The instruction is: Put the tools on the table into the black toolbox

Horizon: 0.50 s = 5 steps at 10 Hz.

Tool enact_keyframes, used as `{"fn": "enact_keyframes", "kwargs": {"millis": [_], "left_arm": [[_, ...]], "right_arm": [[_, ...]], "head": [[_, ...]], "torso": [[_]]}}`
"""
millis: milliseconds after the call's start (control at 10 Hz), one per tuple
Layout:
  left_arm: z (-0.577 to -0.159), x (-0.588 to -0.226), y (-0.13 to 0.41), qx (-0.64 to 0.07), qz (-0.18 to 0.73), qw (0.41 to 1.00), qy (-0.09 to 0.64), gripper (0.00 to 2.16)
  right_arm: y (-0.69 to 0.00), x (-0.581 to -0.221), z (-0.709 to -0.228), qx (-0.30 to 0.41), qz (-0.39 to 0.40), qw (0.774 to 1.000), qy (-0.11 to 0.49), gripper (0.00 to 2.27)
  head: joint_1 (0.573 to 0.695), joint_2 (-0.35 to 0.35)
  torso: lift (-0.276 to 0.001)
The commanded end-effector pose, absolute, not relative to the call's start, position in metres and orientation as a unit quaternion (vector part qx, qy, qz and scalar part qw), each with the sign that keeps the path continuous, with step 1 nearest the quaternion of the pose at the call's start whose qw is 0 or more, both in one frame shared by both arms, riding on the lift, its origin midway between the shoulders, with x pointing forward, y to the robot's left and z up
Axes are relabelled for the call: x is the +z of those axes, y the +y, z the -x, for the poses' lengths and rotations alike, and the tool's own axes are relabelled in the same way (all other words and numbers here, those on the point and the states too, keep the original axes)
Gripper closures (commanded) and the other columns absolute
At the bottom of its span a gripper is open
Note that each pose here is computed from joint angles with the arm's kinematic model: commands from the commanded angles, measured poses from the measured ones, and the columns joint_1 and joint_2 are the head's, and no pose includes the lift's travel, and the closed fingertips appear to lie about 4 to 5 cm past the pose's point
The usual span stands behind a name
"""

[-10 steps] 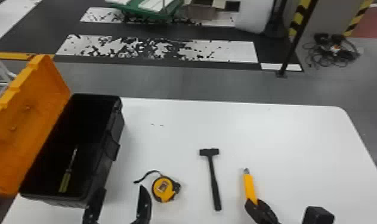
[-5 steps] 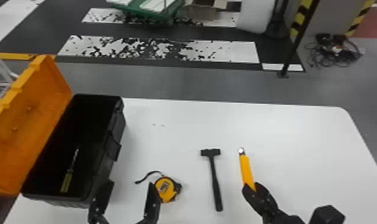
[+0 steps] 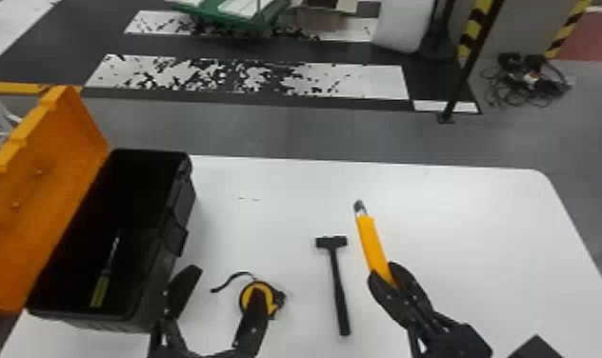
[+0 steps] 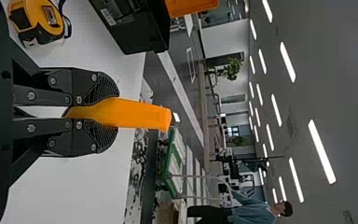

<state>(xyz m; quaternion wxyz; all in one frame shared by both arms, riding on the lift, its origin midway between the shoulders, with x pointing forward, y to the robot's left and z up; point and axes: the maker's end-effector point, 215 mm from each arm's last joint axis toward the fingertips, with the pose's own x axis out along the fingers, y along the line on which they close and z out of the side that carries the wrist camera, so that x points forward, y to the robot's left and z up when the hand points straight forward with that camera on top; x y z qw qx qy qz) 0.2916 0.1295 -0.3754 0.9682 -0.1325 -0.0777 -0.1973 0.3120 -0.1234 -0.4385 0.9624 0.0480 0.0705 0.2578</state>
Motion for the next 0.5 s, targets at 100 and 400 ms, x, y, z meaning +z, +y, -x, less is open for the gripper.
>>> {"fn": "enact_keyframes", "kwargs": {"millis": [100, 400], "left_arm": [[-0.307, -0.364, 0.127, -0.248, 0.164, 0.953, -0.066, 0.08], [-0.319, -0.414, 0.104, -0.293, 0.235, 0.924, 0.078, 0.1]], "right_arm": [[-0.114, -0.427, -0.307, 0.28, -0.033, 0.958, 0.044, 2.25], [-0.091, -0.411, -0.297, 0.315, -0.026, 0.949, 0.013, 2.25]], "head": [[0.695, 0.016], [0.695, 0.021]], "torso": [[-0.039], [-0.039]]}}
